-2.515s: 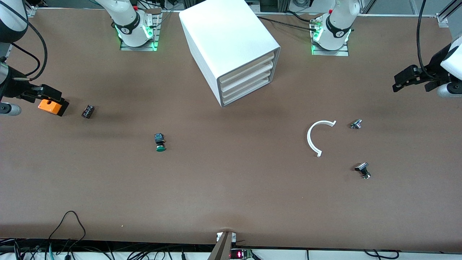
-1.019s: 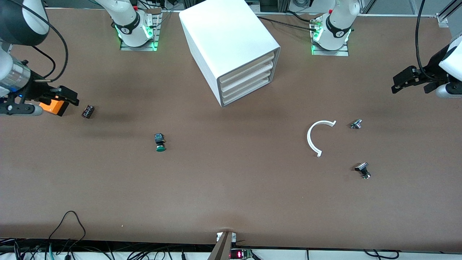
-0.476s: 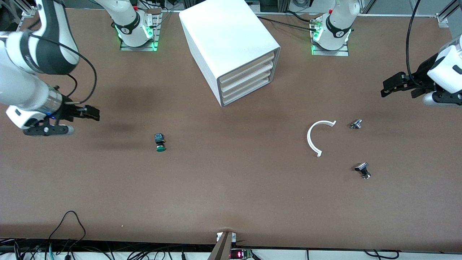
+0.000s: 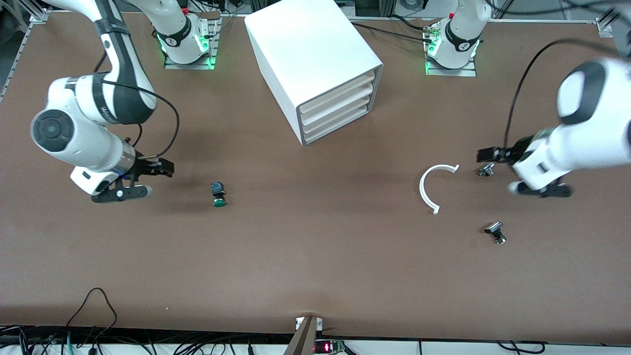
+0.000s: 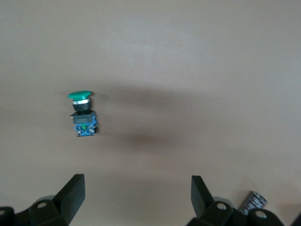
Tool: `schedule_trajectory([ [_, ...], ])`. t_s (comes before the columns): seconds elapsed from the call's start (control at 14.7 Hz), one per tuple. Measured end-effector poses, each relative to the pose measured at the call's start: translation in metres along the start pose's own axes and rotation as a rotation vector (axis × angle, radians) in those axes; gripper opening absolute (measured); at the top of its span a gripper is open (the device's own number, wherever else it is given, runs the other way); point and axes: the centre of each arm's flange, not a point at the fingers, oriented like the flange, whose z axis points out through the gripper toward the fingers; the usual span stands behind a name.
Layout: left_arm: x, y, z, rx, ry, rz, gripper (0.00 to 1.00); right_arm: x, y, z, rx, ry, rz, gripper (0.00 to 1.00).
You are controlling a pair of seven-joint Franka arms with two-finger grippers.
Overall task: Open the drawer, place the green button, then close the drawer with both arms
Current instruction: 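Grasp the green button with the right gripper while the left gripper reaches the drawer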
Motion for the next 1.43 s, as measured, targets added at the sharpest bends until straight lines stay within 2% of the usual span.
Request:
schedule_trajectory([
  [0.2, 0.022, 0.042, 0.087, -0.112, -0.1, 0.034, 1.0, 0.008, -0.019, 0.037, -0.004, -0.026, -0.028, 1.0],
  [0.41, 0.013, 0.08, 0.172, -0.301, -0.192, -0.002, 1.0, 0.014, -0.06, 0.078, 0.013, -0.039, -0.094, 1.0],
  [0.61, -0.01, 0.117, 0.239, -0.493, -0.293, 0.054, 1.0, 0.015, -0.097, 0.108, 0.031, -0.02, -0.146, 1.0],
  [0.88, -0.041, 0.164, 0.295, -0.744, -0.354, 0.16, 0.99, 0.002, -0.099, 0.157, 0.038, 0.046, -0.194, 1.0],
  [1.09, -0.068, 0.185, 0.322, -0.841, -0.384, 0.218, 0.98, -0.007, -0.098, 0.174, 0.038, 0.063, -0.226, 1.0],
  [1.29, -0.09, 0.191, 0.343, -0.888, -0.4, 0.252, 0.95, -0.008, -0.097, 0.18, 0.039, 0.068, -0.23, 0.99],
  [1.36, -0.094, 0.191, 0.346, -0.892, -0.406, 0.256, 0.9, -0.009, -0.097, 0.183, 0.039, 0.066, -0.231, 0.98],
  [1.43, -0.097, 0.192, 0.348, -0.894, -0.41, 0.263, 0.76, -0.009, -0.097, 0.184, 0.039, 0.066, -0.231, 0.85],
])
